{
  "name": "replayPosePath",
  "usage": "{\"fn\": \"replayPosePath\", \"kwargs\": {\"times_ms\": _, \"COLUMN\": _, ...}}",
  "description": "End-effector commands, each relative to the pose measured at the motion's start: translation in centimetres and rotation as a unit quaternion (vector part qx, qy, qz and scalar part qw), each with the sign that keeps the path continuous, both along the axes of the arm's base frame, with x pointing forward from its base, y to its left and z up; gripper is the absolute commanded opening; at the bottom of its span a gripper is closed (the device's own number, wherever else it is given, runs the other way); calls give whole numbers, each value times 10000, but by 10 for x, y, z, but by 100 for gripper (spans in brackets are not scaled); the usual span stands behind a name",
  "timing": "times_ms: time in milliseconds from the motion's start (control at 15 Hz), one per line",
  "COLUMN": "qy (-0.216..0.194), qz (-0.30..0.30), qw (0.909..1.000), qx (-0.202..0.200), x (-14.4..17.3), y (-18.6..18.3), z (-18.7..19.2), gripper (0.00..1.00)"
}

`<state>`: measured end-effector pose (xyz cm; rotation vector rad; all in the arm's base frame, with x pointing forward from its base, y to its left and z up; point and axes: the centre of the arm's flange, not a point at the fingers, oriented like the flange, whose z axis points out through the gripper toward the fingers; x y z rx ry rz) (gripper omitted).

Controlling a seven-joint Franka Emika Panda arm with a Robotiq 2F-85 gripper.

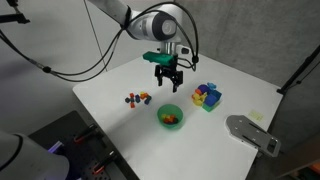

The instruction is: Pick up the small brown block from the table and put it in the green bowl

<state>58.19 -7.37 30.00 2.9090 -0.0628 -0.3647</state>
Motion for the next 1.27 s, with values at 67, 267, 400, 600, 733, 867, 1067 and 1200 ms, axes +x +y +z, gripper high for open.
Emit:
{"fn": "replayPosePath", "kwargs": {"times_ms": 67, "qy": -337, "qz": 57, "qw": 9970, "qx": 689, "x": -36, "y": 11, "z": 74, "gripper": 100}}
{"fn": "replayPosePath", "kwargs": {"times_ms": 267, "qy": -460, "qz": 85, "qw": 9941, "qx": 979, "x": -55, "y": 21, "z": 115, "gripper": 100}}
{"fn": "replayPosePath", "kwargs": {"times_ms": 400, "qy": -462, "qz": 101, "qw": 9946, "qx": 927, "x": -67, "y": 29, "z": 140, "gripper": 100}}
{"fn": "replayPosePath", "kwargs": {"times_ms": 600, "qy": -598, "qz": 44, "qw": 9946, "qx": 850, "x": -89, "y": 37, "z": 174, "gripper": 100}}
{"fn": "replayPosePath", "kwargs": {"times_ms": 733, "qy": -737, "qz": 68, "qw": 9937, "qx": 846, "x": -102, "y": 41, "z": 189, "gripper": 100}}
{"fn": "replayPosePath", "kwargs": {"times_ms": 867, "qy": -814, "qz": 84, "qw": 9931, "qx": 835, "x": -109, "y": 44, "z": 199, "gripper": 100}}
{"fn": "replayPosePath", "kwargs": {"times_ms": 1067, "qy": -813, "qz": 165, "qw": 9929, "qx": 851, "x": -100, "y": 42, "z": 197, "gripper": 100}}
{"fn": "replayPosePath", "kwargs": {"times_ms": 1200, "qy": -781, "qz": 164, "qw": 9931, "qx": 856, "x": -107, "y": 42, "z": 194, "gripper": 100}}
